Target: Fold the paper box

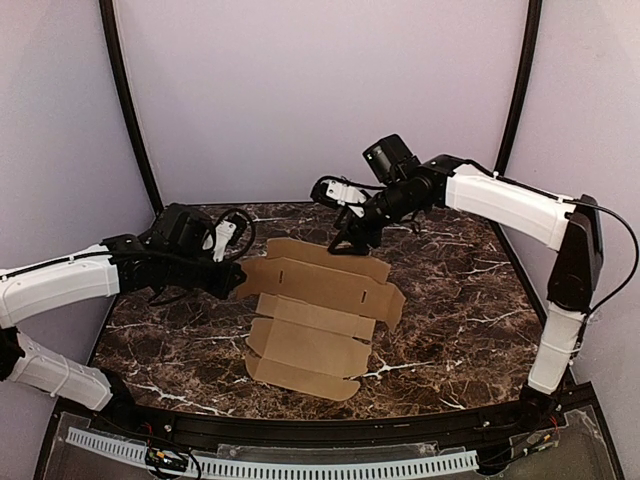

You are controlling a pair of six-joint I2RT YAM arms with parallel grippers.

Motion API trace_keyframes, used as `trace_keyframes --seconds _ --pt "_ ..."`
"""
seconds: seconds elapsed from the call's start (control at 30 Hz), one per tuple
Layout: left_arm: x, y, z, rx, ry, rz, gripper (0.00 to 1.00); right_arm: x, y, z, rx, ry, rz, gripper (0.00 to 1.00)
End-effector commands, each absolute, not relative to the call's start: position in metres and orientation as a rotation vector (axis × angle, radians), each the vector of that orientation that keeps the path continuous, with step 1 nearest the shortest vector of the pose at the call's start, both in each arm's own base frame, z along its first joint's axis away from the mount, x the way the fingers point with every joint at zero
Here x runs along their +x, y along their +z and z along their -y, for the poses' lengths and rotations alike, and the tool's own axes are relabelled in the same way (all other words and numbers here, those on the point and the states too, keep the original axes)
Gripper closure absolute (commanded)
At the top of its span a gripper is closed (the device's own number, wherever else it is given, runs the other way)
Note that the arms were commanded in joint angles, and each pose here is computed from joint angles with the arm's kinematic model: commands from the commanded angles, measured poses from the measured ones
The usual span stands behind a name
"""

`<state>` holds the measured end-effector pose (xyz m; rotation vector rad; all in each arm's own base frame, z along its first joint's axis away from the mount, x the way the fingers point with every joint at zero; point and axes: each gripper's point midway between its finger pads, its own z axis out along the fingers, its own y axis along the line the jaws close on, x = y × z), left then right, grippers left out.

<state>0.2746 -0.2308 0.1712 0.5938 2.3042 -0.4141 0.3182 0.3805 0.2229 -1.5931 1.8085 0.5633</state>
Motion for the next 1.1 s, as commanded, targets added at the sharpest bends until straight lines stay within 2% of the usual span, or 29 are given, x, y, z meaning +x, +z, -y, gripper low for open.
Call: trace_keyframes --seconds 0.0,0.2,0.53,1.07 --pt "0.274 0.173 0.233 0.588 -0.420 -2.280 0.99 0.311 0.216 -0.393 -1.651 0.595 -1.822 0.35" --pt "0.276 0.172 0.231 0.583 -0.394 -2.280 0.99 0.307 0.211 -0.400 -1.677 0.608 -1.830 0.41" --pt "0.279 0.164 0.226 0.556 -0.342 -2.314 0.99 0.306 0.213 -0.402 -1.687 0.587 -1.833 0.56" --pt "0.279 0.167 0.225 0.552 -0.346 -2.308 0.99 0.312 0.205 -0.405 -1.706 0.533 -1.860 0.61"
